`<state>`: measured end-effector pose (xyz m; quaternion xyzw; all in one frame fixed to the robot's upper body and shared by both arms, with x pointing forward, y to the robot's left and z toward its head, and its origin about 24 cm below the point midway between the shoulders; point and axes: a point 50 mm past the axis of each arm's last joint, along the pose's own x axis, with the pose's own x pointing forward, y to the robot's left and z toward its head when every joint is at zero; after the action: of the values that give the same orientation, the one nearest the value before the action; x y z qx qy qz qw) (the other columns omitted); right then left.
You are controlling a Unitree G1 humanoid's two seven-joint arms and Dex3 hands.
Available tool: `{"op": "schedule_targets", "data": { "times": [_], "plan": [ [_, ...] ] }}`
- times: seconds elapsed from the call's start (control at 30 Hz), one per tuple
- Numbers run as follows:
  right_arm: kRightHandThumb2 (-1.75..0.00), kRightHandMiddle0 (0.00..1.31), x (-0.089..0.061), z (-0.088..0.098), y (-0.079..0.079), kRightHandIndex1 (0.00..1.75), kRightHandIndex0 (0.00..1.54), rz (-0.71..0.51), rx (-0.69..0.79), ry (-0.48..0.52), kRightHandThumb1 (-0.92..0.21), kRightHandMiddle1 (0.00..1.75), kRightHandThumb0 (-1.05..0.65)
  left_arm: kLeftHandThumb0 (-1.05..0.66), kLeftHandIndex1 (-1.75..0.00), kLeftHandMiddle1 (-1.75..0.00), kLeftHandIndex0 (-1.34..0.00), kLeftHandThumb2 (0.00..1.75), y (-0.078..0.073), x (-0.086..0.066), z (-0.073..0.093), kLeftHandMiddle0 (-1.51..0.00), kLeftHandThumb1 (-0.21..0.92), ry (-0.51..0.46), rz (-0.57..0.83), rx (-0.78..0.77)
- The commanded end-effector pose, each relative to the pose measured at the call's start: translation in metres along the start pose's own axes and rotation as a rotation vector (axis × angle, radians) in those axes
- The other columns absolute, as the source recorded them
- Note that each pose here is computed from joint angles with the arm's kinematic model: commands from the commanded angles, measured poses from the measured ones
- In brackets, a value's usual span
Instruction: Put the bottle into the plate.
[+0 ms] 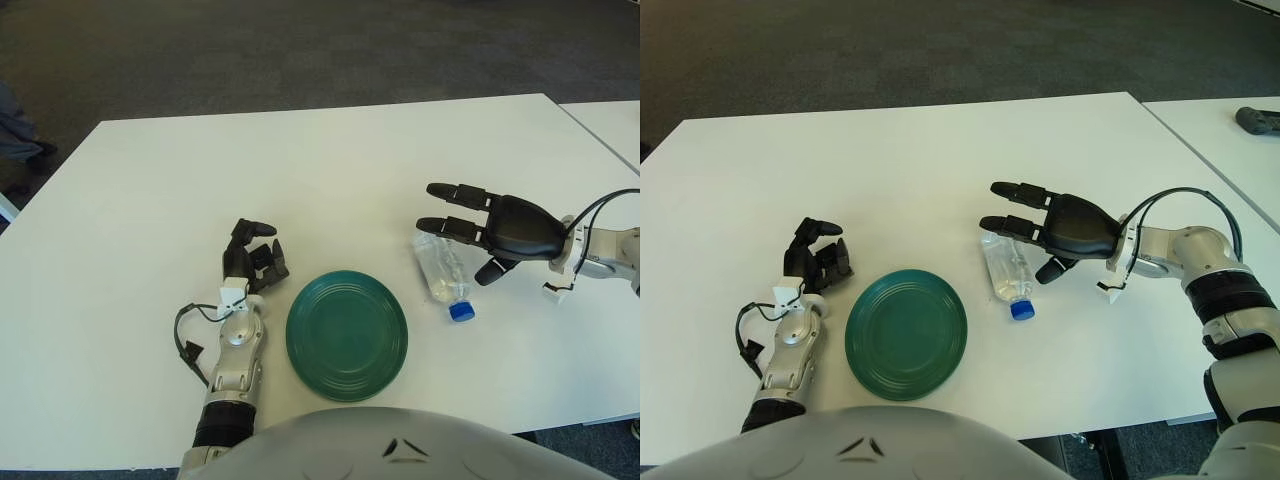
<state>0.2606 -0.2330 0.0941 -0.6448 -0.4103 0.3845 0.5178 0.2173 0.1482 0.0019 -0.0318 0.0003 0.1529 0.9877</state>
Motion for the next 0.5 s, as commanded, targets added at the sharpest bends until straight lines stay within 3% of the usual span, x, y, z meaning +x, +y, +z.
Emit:
{"op": "schedule_targets", "data": {
  "times": [0.0, 0.47],
  "plan": [
    [-0.80, 0.00, -0.0012, -0.0030, -0.0041, 0.00, 0.13, -0.003, -0.039, -0.023, -0.92, 0.23, -1.04, -0.48, -1.75, -1.75, -0.61, 1.30, 0.0032, -0.0034, -0.0022, -1.20, 0.33, 0.019, 0.014, 0.000],
    [-0.76, 0.00, -0.0038, -0.0088, -0.0022, 0.00, 0.12, -0.016, -0.141, -0.090, -0.92, 0.18, -0.98, -0.48, -1.75, -1.75, -0.61, 1.30, 0.0075, -0.0069, -0.0018, -1.20, 0.33, 0.026, 0.011, 0.007]
  ]
}}
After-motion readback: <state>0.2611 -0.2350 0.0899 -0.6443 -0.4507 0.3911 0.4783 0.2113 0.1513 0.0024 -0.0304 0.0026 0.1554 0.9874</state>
